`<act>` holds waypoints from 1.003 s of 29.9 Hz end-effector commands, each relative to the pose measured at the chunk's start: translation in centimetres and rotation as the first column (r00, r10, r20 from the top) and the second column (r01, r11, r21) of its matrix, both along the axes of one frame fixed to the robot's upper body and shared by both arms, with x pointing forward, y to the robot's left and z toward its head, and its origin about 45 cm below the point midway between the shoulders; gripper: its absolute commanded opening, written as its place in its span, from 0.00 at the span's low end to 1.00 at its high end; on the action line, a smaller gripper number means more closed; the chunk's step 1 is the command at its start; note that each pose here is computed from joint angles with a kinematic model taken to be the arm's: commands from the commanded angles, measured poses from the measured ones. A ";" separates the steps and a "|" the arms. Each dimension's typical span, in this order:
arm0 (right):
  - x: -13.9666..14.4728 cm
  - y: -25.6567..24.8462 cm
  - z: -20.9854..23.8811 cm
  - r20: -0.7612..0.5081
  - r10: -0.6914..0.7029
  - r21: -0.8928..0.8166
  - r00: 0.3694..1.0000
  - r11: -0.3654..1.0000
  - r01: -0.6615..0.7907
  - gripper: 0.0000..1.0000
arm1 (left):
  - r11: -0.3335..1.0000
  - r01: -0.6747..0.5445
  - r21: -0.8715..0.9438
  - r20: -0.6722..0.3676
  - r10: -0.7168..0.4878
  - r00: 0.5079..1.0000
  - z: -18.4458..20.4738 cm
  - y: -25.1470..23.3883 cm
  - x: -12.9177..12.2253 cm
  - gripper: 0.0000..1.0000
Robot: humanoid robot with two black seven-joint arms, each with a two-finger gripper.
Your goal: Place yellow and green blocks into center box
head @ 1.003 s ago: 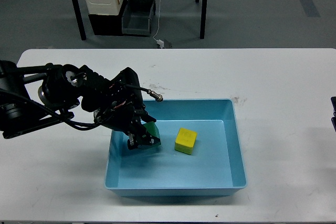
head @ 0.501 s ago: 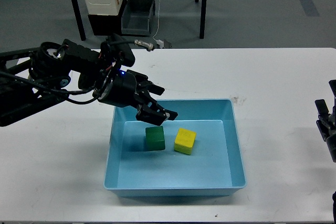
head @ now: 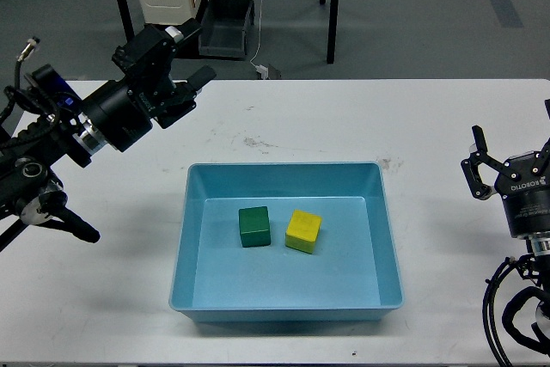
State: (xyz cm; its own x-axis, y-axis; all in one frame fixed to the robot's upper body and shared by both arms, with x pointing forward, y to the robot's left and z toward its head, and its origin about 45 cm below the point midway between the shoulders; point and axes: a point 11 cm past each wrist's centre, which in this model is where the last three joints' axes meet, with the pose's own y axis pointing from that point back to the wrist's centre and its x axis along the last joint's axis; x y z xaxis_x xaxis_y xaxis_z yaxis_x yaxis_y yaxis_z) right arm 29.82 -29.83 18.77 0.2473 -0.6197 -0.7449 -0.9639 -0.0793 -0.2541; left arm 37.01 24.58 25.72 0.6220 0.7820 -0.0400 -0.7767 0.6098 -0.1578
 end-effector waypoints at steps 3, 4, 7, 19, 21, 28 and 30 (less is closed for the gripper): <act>-0.2 -0.5 -0.9 -0.073 0.022 0.232 0.997 0.973 -0.004 1.00 | 0.853 -0.299 -0.428 -0.352 0.148 0.924 -3.4 3.4 -0.5 1.00; -0.2 -0.4 -1.1 -0.086 0.032 0.249 0.996 0.968 -0.010 1.00 | 0.807 -0.336 -0.485 -0.400 0.137 0.906 -3.7 3.9 -0.6 1.00; -0.8 -0.4 -1.8 -0.120 0.045 0.282 0.992 0.959 -0.009 1.00 | 0.685 -0.422 -0.593 -0.496 0.101 0.862 -5.0 5.0 -1.3 1.00; -3.4 0.0 -4.9 -0.241 0.063 0.464 0.968 0.884 0.058 1.00 | 0.229 -0.617 -0.753 -0.643 -0.055 0.764 -6.8 6.9 -4.8 1.00; -4.0 0.0 -5.4 -0.256 0.059 0.469 0.965 0.881 0.071 1.00 | 0.190 -0.622 -0.760 -0.641 -0.060 0.765 -6.8 7.2 -5.1 1.00; -5.0 0.4 -6.3 -0.277 0.052 0.487 0.960 0.868 0.093 1.00 | 0.133 -0.634 -0.762 -0.646 -0.073 0.760 -7.7 6.9 -5.9 1.00; -5.1 0.6 -6.4 -0.278 0.054 0.489 0.959 0.867 0.093 1.00 | 0.127 -0.636 -0.762 -0.646 -0.078 0.759 -7.9 6.8 -6.2 1.00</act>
State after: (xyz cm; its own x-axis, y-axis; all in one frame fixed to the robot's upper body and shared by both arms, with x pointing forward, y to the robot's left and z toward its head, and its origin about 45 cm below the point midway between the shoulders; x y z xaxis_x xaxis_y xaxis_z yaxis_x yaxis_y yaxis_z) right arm 24.90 -29.49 12.56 -0.0152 -0.1619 -0.9867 -0.9999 0.0039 0.0148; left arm 31.17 31.57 18.14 -0.0284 0.0253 -0.9993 -0.9995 -0.0167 0.0280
